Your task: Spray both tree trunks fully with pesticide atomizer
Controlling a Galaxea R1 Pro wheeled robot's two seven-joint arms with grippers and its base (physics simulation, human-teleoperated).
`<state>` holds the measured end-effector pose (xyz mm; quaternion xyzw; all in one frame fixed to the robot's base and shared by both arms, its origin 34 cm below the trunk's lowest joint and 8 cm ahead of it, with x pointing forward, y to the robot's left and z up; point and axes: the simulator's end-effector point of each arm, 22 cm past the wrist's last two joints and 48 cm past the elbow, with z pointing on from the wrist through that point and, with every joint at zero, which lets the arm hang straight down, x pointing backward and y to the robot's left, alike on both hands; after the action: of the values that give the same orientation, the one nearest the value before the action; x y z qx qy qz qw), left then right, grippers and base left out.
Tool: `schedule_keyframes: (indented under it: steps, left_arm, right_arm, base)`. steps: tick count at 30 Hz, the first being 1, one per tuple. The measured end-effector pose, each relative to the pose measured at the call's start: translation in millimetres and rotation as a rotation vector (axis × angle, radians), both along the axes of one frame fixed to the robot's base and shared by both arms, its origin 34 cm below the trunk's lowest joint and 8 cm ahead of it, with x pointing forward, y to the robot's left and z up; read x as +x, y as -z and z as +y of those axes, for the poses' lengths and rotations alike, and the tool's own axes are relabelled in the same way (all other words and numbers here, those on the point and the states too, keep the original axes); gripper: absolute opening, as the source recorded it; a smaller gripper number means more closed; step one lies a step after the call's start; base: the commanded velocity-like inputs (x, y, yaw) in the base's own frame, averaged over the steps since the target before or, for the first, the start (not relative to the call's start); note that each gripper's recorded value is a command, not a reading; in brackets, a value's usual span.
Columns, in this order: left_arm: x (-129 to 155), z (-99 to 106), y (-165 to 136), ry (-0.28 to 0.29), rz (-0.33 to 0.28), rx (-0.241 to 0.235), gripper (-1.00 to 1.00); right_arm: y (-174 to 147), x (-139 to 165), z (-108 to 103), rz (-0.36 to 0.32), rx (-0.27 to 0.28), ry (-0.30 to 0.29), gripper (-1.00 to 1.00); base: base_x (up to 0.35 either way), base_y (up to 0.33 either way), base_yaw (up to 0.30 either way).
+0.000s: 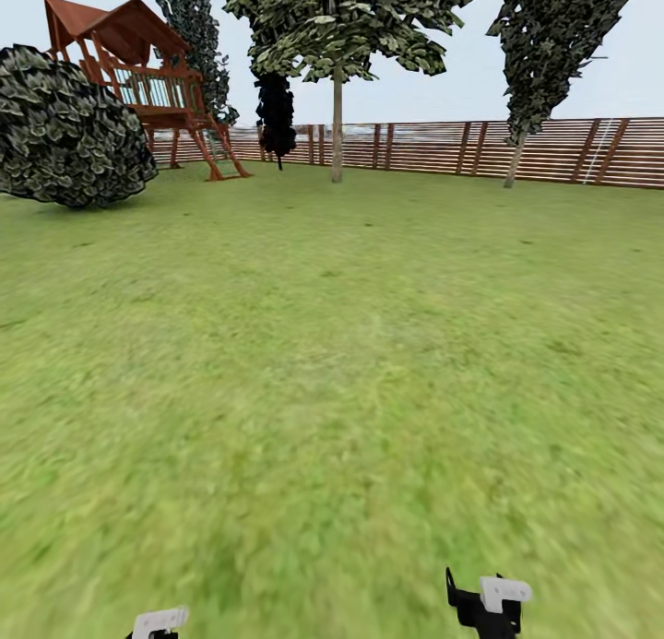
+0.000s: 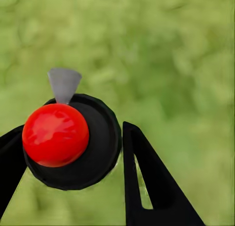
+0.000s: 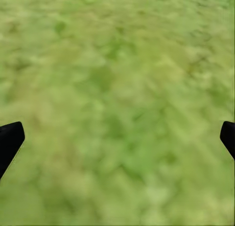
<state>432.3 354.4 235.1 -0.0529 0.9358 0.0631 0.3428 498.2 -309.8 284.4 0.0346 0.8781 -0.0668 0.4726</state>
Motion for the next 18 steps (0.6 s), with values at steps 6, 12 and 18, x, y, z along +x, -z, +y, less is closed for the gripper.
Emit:
schedule_keyframes:
  steps: [6,12,18]
  left_arm:
    - [0.0,0.0,0.0,0.0,0.0,0.0,-1.0]
    - [0.1,0.0,0.0,0.0,0.0,0.0,-1.0]
    - [0.0,0.0,0.0,0.0,0.0,0.0,-1.0]
  right_arm:
    - [-0.1,0.2,0.0,0.0,-0.001,-0.001,1.0]
    - [-0.1,0.0,-0.9,0.0,-0.002,0.0,1.0]
    - [-0.1,0.0,-0.8,0.0,-0.001,0.0,1.0]
  base:
    - [0.338,0.0,0.0]
    - [0.338,0.0,0.0]
    - [0.338,0.0,0.0]
